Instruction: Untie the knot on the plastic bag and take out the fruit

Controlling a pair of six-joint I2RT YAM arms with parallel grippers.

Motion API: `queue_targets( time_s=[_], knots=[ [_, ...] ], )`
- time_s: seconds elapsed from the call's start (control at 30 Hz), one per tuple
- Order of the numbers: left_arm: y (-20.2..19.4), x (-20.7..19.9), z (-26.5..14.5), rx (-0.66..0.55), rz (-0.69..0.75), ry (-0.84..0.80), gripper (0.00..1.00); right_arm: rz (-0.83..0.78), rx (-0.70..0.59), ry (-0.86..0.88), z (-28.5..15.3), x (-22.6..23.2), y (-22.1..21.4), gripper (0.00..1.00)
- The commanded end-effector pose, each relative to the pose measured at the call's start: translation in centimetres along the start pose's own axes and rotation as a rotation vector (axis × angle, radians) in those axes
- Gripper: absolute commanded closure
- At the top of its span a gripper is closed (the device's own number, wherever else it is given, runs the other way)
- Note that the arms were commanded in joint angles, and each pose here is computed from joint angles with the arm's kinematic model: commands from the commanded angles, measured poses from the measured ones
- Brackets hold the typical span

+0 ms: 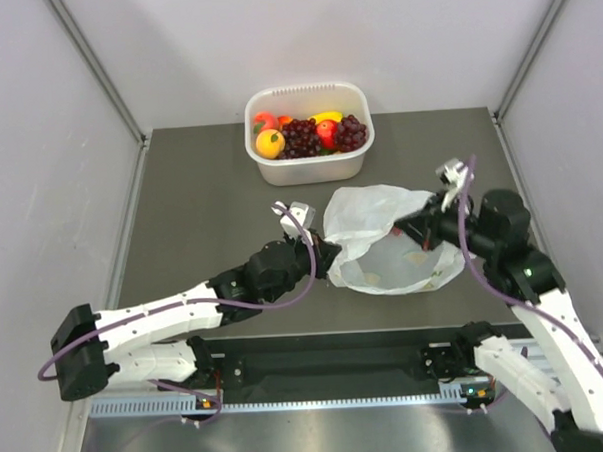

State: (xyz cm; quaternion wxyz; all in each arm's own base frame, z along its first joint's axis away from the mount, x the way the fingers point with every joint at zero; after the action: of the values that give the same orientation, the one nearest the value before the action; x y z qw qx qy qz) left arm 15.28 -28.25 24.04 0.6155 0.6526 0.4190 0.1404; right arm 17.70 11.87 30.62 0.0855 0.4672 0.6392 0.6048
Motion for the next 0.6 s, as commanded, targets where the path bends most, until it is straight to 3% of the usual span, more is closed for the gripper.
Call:
queue_targets(
  time_s=[0.0, 0.1, 0.2, 0.33, 0.57],
  knots=[
    [2.1, -0.9, 0.9, -0.063, -0.01, -0.008, 1.0, -0.093, -0.014, 0.131, -2.4, 1.7, -1.8, 1.0],
    [2.2, -1.3, 1.3, -0.06, -0.029, -0.023, 1.0, -0.059, 0.077, 0.146, -1.5, 0.9, -3.8, 1.0],
    [2.8, -1.7, 1.5, -0.078, -0.05, -0.028, 1.0, 0.029, 0.171, 0.036, 0.6, -1.5, -5.6, 1.0],
    [4.2, -1.4, 1.6, -0.136, -0.078, 0.042, 1.0, 0.098, 0.198, -0.066, 2.8, -3.5, -6.6, 1.0],
    [6.0, -2.1, 2.0, -0.165, -0.07, 0.039, 1.0, 0.118, 0.119, -0.185, 4.0, -5.0, -6.6, 1.0]
  ],
)
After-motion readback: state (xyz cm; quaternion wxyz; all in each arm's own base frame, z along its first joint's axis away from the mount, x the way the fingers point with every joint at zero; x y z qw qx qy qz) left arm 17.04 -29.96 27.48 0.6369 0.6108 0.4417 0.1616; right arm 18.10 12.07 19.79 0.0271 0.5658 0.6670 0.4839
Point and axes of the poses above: each gripper's point midway between its finger pads, its own z axis out along the fingers, its own x axis along the line the jaws close on, y = z × x, the point moved 7 cm from there along -z, back along the fingers, and after that the axes turned 8 degrees about z, right-handed, at the moved point
